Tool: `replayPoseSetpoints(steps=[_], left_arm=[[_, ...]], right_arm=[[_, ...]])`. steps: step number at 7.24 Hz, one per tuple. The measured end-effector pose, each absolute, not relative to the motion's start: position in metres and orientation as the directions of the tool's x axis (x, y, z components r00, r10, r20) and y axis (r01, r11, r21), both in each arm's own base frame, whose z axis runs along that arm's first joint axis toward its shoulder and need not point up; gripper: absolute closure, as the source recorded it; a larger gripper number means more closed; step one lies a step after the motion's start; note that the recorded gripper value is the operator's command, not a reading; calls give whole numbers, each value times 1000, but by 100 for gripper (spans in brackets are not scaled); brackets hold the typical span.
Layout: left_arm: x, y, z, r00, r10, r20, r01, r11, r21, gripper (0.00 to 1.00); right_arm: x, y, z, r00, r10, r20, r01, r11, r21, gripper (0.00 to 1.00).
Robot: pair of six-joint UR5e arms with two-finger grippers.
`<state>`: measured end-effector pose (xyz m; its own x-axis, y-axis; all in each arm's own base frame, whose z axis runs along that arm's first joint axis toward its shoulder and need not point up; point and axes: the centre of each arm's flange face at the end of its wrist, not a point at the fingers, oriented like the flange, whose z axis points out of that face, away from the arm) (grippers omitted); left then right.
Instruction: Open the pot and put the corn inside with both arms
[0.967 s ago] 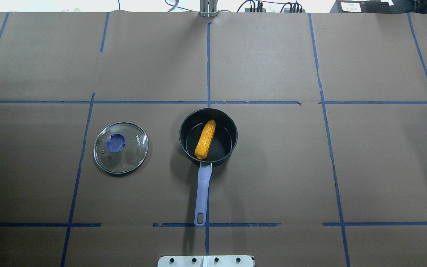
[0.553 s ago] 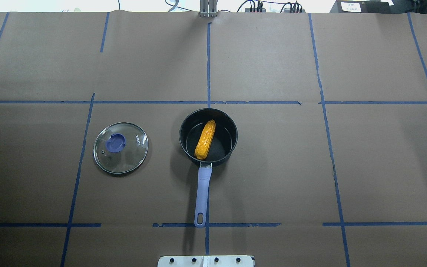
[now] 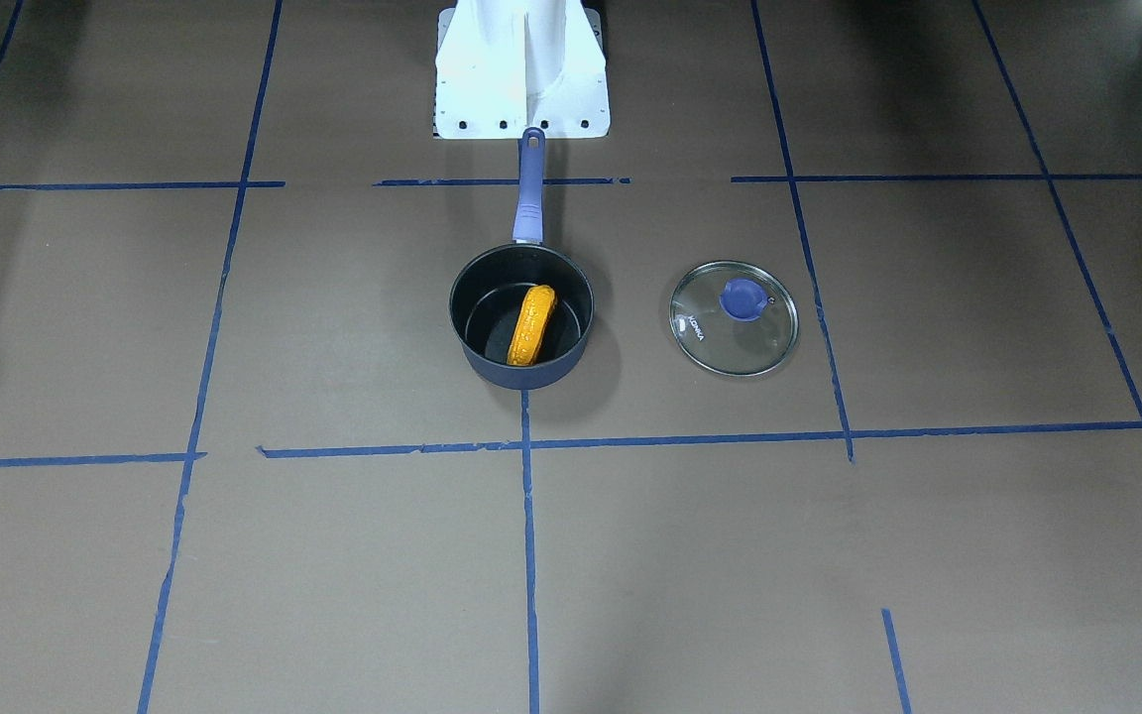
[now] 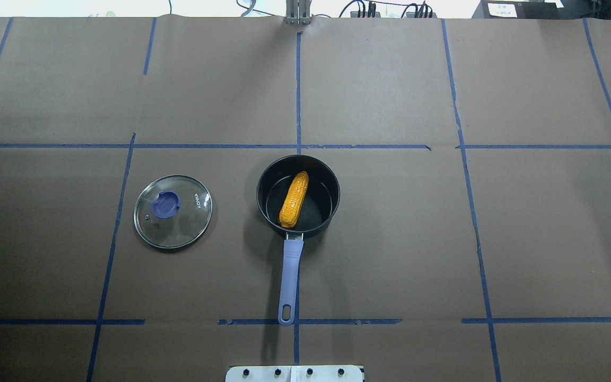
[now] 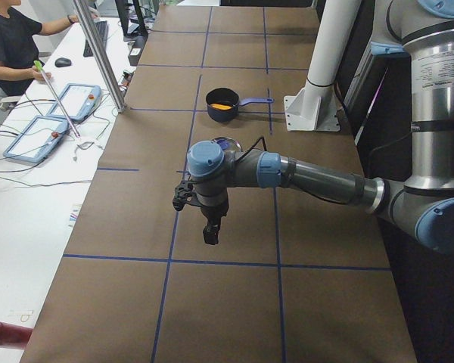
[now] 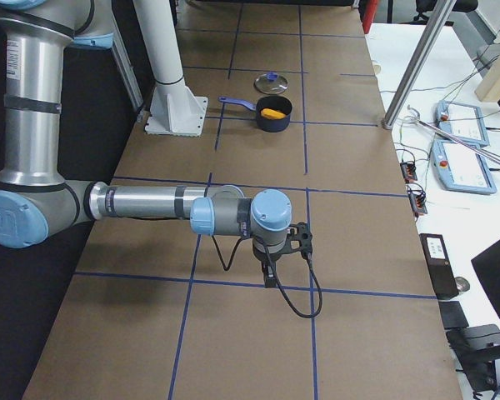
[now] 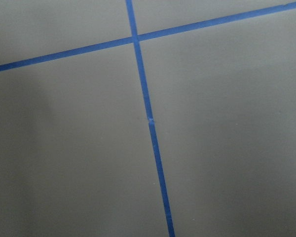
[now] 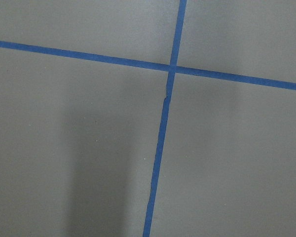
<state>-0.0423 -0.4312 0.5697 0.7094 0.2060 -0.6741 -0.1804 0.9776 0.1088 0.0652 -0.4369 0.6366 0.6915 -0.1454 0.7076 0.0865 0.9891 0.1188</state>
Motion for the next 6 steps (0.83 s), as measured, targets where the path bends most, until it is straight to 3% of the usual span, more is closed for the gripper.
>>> replayPoseSetpoints(steps=[6], left_arm=[[-39,-434,568,706,215,-674,-186,976,117,0]], right_arm=[[64,-436,635,685,-149,713,85,988,125,0]])
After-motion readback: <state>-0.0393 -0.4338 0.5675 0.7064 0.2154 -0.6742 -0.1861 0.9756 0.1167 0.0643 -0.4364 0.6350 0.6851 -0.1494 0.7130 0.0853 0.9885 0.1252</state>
